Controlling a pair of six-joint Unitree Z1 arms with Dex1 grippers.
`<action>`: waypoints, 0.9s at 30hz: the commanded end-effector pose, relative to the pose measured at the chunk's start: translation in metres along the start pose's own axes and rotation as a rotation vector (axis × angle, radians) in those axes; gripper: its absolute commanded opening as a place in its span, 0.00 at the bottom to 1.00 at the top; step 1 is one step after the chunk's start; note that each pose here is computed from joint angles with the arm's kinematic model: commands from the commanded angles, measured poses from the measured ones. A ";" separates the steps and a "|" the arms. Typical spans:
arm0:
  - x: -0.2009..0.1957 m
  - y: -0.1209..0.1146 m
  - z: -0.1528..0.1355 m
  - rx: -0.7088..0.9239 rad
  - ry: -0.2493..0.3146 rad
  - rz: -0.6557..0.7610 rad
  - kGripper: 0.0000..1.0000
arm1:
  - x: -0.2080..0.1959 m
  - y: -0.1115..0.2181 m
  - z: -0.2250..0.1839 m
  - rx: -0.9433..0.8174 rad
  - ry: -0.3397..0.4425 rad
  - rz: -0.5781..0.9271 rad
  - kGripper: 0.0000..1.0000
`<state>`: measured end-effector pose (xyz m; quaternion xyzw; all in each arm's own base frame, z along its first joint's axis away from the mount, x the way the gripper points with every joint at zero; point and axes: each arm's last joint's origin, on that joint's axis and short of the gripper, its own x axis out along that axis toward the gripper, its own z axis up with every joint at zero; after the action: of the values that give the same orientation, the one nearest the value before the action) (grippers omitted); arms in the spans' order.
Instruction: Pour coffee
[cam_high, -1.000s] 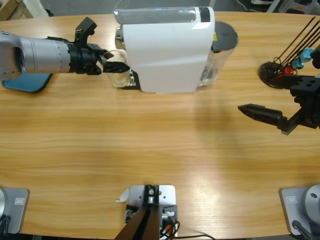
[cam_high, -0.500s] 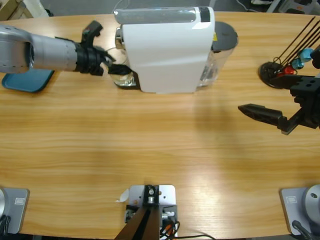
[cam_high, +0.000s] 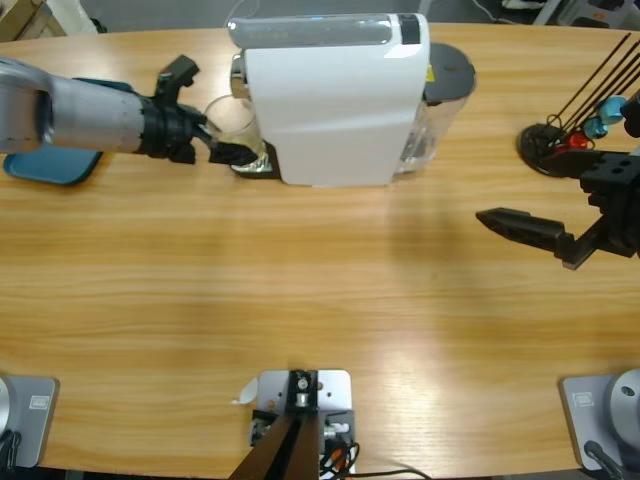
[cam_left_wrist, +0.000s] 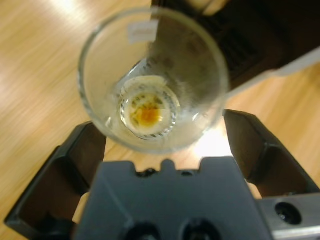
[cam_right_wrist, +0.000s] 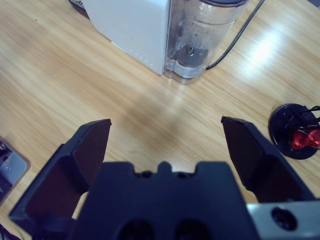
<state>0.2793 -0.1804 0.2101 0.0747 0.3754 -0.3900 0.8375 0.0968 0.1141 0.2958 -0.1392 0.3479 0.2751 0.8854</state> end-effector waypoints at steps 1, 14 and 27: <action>-0.072 -0.043 0.006 0.043 0.008 -0.088 0.99 | 0.013 0.001 -0.004 -0.018 0.054 -0.006 1.00; -0.234 -0.074 -0.019 -0.068 0.074 -0.020 0.93 | 0.011 0.000 -0.003 -0.021 0.047 -0.011 0.97; -0.243 -0.071 -0.035 -0.088 0.053 0.041 0.91 | -0.015 -0.026 0.053 -0.023 -0.100 -0.081 0.00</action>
<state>0.1206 -0.0795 0.3702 0.0555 0.4165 -0.3718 0.8278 0.1151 0.1096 0.3151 -0.1517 0.3289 0.2605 0.8950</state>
